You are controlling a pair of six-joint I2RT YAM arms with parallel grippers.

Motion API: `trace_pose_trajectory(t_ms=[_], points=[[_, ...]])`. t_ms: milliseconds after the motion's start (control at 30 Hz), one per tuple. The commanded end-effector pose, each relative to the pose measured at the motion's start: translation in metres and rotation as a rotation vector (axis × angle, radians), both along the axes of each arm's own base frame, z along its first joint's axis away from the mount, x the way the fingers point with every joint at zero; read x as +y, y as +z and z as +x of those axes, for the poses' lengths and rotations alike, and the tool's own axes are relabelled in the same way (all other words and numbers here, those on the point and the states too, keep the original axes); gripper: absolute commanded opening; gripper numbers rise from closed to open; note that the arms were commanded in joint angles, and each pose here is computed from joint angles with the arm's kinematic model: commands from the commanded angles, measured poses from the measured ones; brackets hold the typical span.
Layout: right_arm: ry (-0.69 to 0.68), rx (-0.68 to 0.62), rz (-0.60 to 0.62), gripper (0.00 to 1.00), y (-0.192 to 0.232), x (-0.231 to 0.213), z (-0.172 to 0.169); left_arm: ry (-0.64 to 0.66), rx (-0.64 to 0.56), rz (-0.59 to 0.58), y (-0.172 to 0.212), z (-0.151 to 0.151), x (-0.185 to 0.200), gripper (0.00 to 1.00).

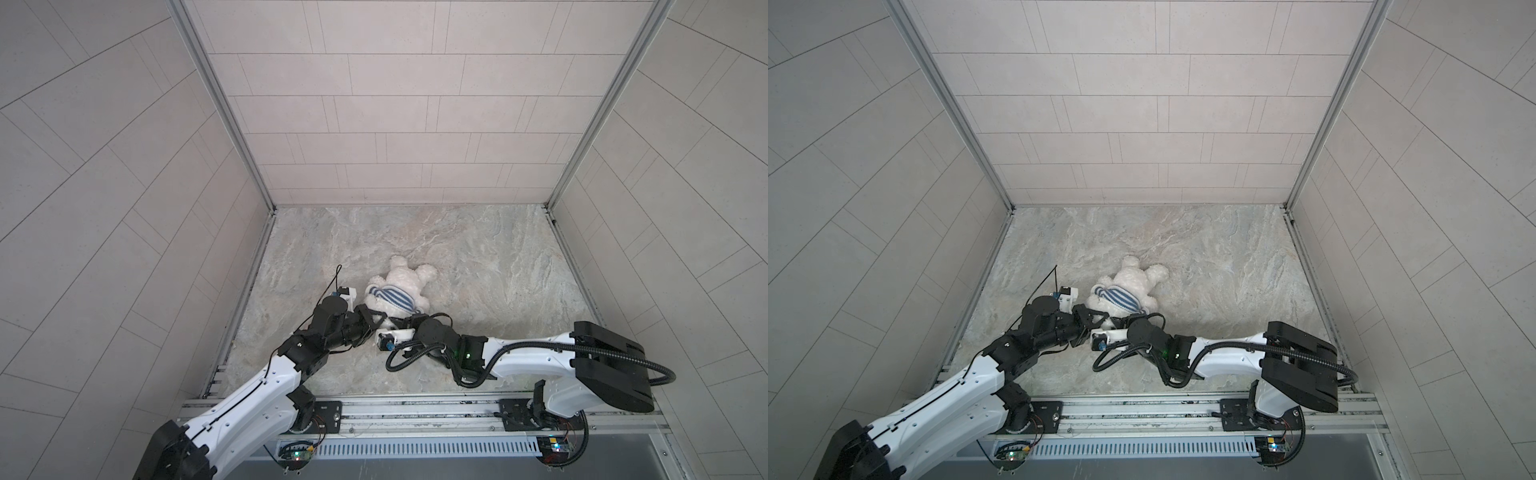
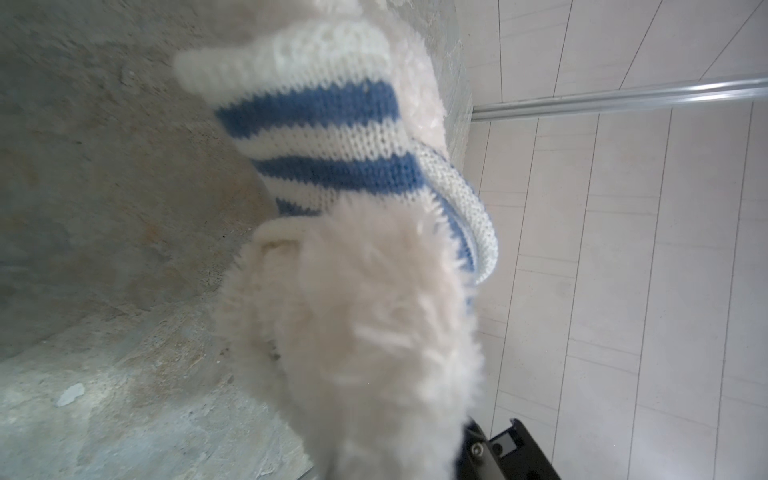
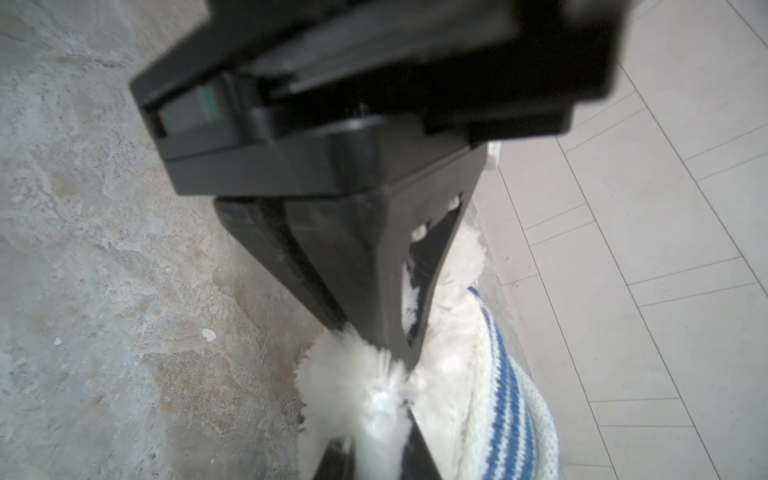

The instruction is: Dress the teddy bear

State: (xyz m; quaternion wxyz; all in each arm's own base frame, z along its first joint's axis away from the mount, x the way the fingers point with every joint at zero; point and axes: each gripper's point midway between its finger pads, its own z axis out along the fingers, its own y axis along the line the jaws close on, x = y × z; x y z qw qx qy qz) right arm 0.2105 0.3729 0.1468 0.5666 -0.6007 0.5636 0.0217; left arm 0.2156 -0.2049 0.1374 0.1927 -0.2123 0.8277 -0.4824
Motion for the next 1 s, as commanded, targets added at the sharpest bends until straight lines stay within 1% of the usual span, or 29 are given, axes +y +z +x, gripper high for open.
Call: trace_pose_trajectory(t_ms=[0, 67, 133, 167, 200, 267, 300, 367, 400, 500, 533, 600, 667, 733, 767, 900, 967], points=[[0.084, 0.060, 0.148, 0.36, 0.027, 0.011, -0.023, -0.009, -0.118, 0.014, 0.024, 0.012, -0.002, 0.00], [0.101, 0.142, 0.161, 0.46, 0.029, 0.008, -0.032, -0.035, -0.138, 0.080, 0.015, 0.011, 0.002, 0.00], [0.111, 0.239, 0.188, 0.49, 0.036, 0.003, -0.041, -0.087, -0.173, 0.142, 0.004, 0.012, 0.003, 0.00], [0.107, 0.332, 0.225, 0.50, 0.041, 0.000, -0.042, -0.121, -0.205, 0.163, 0.001, 0.011, 0.002, 0.00], [0.104, 0.449, 0.280, 0.50, 0.049, -0.003, -0.042, -0.156, -0.242, 0.190, -0.001, 0.011, 0.001, 0.00], [0.058, 0.629, 0.417, 0.50, 0.065, -0.014, -0.033, -0.215, -0.301, 0.237, -0.005, 0.009, 0.000, 0.00], [0.023, 0.698, 0.483, 0.50, 0.072, -0.022, -0.026, -0.248, -0.324, 0.259, -0.006, 0.007, -0.001, 0.00], [-0.054, 0.783, 0.556, 0.51, 0.079, -0.037, -0.015, -0.298, -0.358, 0.291, -0.007, 0.004, -0.003, 0.00], [-0.117, 0.814, 0.580, 0.51, 0.080, -0.047, -0.005, -0.314, -0.372, 0.301, -0.006, 0.003, -0.003, 0.00], [-0.320, 0.908, 0.598, 0.51, 0.067, -0.076, 0.024, -0.354, -0.398, 0.349, -0.007, -0.001, -0.001, 0.00], [-0.359, 0.939, 0.598, 0.51, 0.063, -0.082, 0.032, -0.360, -0.401, 0.369, -0.009, -0.002, 0.002, 0.00], [-0.391, 0.975, 0.584, 0.50, 0.053, -0.086, 0.043, -0.373, -0.402, 0.397, -0.012, -0.004, 0.005, 0.00], [-0.366, 0.995, 0.549, 0.50, 0.046, -0.080, 0.046, -0.380, -0.392, 0.405, -0.015, -0.005, 0.005, 0.00], [-0.278, 1.017, 0.506, 0.50, 0.042, -0.066, 0.040, -0.386, -0.383, 0.407, -0.018, -0.005, 0.005, 0.00], [-0.254, 1.026, 0.493, 0.49, 0.040, -0.062, 0.040, -0.385, -0.382, 0.407, -0.018, -0.006, 0.005, 0.00], [-0.158, 1.069, 0.473, 0.48, 0.042, -0.046, 0.035, -0.379, -0.388, 0.411, -0.016, -0.006, 0.007, 0.00], [-0.149, 1.078, 0.460, 0.46, 0.038, -0.043, 0.036, -0.379, -0.386, 0.413, -0.017, -0.006, 0.007, 0.00]])
